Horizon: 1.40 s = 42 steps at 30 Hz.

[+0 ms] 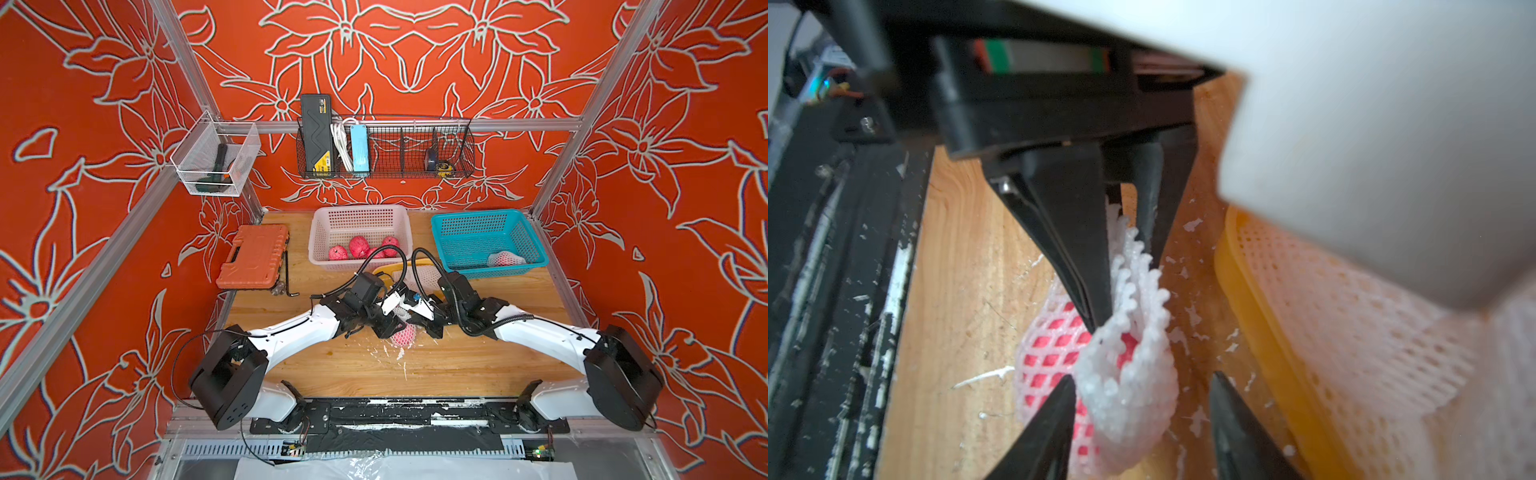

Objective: Remove foam nets from apples
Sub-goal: Remove the foam net from the apple.

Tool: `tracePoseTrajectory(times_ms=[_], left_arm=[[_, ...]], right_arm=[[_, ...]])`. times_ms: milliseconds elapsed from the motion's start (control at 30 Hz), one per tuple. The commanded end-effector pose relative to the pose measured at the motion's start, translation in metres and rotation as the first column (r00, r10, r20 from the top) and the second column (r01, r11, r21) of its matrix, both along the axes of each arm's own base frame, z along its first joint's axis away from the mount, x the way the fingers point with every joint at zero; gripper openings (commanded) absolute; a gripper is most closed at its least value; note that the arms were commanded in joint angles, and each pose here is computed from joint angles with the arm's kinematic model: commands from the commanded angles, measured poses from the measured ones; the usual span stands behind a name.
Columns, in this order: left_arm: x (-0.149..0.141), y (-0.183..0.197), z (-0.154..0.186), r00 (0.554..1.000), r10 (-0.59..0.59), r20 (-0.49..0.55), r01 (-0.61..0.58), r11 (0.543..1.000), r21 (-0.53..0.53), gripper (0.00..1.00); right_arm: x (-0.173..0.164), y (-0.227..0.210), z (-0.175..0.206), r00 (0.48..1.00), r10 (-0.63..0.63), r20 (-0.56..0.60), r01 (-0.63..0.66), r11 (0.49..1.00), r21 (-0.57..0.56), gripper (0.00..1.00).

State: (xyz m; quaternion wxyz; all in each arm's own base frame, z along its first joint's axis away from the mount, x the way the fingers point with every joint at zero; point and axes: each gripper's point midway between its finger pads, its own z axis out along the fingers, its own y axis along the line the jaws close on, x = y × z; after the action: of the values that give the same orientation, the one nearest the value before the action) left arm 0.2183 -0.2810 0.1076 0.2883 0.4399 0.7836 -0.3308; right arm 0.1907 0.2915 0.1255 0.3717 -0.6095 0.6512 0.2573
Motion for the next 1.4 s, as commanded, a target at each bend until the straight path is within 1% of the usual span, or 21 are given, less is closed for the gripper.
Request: tracePoseTrajectory(times_ms=[0, 67, 167, 367, 467, 667, 733, 867, 900, 1000, 1167, 1233, 1367], left_arm=[[0.002, -0.007, 0.023, 0.998, -0.014, 0.056, 0.017, 0.998, -0.058, 0.17], [0.002, -0.007, 0.025, 0.998, -0.014, 0.061, 0.018, 0.998, -0.062, 0.17], [0.002, -0.008, 0.026, 0.998, -0.014, 0.067, 0.018, 0.998, -0.063, 0.17], [0.003, -0.005, 0.012, 0.999, -0.008, 0.043, 0.009, 1.0, -0.025, 0.16], [0.002, -0.006, 0.009, 1.0, -0.009, 0.025, 0.01, 1.0, -0.02, 0.16], [0.004, -0.005, 0.009, 1.0, 0.0, 0.029, 0.0, 1.0, -0.015, 0.22], [0.005, -0.005, 0.009, 1.0, 0.007, 0.028, -0.007, 1.0, -0.012, 0.27], [0.012, 0.001, 0.008, 0.998, 0.054, 0.044, -0.055, 0.998, 0.018, 0.58], [0.014, 0.003, 0.008, 0.996, 0.067, 0.052, -0.069, 0.997, 0.029, 0.63], [0.014, 0.01, 0.003, 0.995, 0.085, 0.058, -0.089, 0.994, 0.062, 0.68], [0.014, 0.017, -0.013, 0.994, 0.104, 0.037, -0.107, 0.987, 0.118, 0.68], [0.013, 0.014, -0.014, 0.995, 0.093, 0.024, -0.095, 0.989, 0.114, 0.63], [0.014, 0.007, -0.012, 0.997, 0.072, 0.003, -0.072, 0.993, 0.096, 0.5]], right_arm=[[-0.002, -0.004, -0.006, 1.0, -0.004, -0.003, 0.004, 1.0, -0.018, 0.62], [-0.005, -0.002, -0.009, 0.999, 0.02, -0.027, -0.021, 0.999, -0.027, 0.62], [-0.005, 0.001, -0.015, 0.998, 0.03, -0.059, -0.032, 0.998, -0.045, 0.59], [0.004, 0.009, -0.016, 0.998, 0.023, -0.058, -0.026, 0.999, -0.046, 0.4], [0.005, 0.012, -0.011, 0.998, 0.031, -0.05, -0.032, 0.999, -0.019, 0.34], [0.003, 0.014, -0.004, 0.998, 0.044, -0.037, -0.044, 0.999, 0.013, 0.15], [0.003, 0.015, -0.002, 0.998, 0.049, -0.036, -0.048, 0.999, 0.018, 0.11], [0.006, 0.017, -0.001, 0.998, 0.042, -0.038, -0.041, 0.999, 0.017, 0.07], [0.007, 0.018, -0.001, 0.998, 0.037, -0.04, -0.037, 0.999, 0.013, 0.06], [0.011, 0.02, -0.004, 0.998, 0.024, -0.057, -0.024, 1.0, -0.002, 0.05], [0.012, 0.024, -0.001, 0.997, 0.038, -0.073, -0.038, 0.999, -0.003, 0.04], [0.01, 0.024, 0.001, 0.996, 0.048, -0.075, -0.048, 0.999, 0.001, 0.05], [0.006, 0.022, 0.004, 0.994, 0.061, -0.089, -0.061, 0.998, 0.0, 0.06]])
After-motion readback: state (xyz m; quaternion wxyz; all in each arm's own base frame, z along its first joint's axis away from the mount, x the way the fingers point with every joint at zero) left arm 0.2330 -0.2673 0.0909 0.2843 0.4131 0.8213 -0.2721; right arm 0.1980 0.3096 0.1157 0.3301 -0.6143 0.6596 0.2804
